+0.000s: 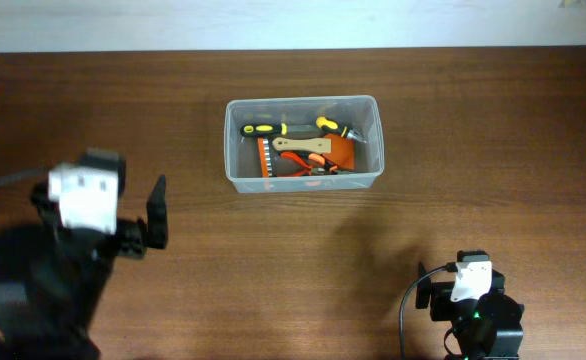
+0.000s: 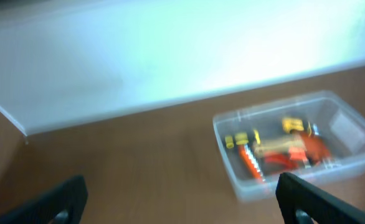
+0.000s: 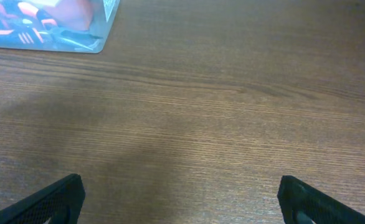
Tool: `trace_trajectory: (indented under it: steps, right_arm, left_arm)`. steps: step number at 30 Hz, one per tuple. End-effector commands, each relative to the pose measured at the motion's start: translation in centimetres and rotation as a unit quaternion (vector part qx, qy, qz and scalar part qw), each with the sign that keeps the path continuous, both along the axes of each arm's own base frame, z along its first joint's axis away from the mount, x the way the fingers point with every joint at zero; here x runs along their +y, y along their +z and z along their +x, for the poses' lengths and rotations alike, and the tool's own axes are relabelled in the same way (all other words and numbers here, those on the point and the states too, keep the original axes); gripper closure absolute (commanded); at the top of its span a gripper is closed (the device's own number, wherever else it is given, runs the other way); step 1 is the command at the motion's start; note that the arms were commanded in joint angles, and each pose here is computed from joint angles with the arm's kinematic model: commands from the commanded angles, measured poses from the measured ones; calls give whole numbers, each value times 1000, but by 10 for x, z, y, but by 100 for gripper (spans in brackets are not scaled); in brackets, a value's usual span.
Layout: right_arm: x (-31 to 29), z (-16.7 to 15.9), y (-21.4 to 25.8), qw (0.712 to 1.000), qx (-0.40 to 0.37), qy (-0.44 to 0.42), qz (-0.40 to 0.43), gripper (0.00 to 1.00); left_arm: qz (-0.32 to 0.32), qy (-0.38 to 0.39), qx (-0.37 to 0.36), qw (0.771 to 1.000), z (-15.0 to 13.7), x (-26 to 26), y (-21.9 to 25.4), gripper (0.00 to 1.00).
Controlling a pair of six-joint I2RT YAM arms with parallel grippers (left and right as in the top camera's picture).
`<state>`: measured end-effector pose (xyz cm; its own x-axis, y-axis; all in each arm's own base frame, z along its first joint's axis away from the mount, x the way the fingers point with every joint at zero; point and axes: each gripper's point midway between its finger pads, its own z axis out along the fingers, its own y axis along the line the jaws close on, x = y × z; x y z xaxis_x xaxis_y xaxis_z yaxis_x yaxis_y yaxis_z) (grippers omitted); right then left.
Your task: Pack container
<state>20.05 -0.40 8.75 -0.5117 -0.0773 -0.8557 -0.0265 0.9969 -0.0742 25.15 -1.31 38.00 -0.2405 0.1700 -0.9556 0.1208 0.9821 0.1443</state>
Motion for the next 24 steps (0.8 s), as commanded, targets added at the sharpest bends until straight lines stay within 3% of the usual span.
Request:
trace_trajectory:
  steps: [1, 6, 16, 24]
  right_arm:
    - [-4, 0, 0, 1000, -3, -8, -6, 1]
    - [-4, 0, 0, 1000, -3, -8, -6, 1]
    - [-4, 0, 0, 1000, -3, -8, -6, 1]
    - [-4, 0, 0, 1000, -3, -8, -6, 1]
  left_arm:
    - [-4, -9, -33, 999, -9, -5, -26, 1]
    - [-4, -12, -59, 998, -15, -6, -74, 1]
    - [-4, -12, -32, 999, -18, -6, -171, 1]
    - [-4, -12, -30, 999, -17, -6, -206, 1]
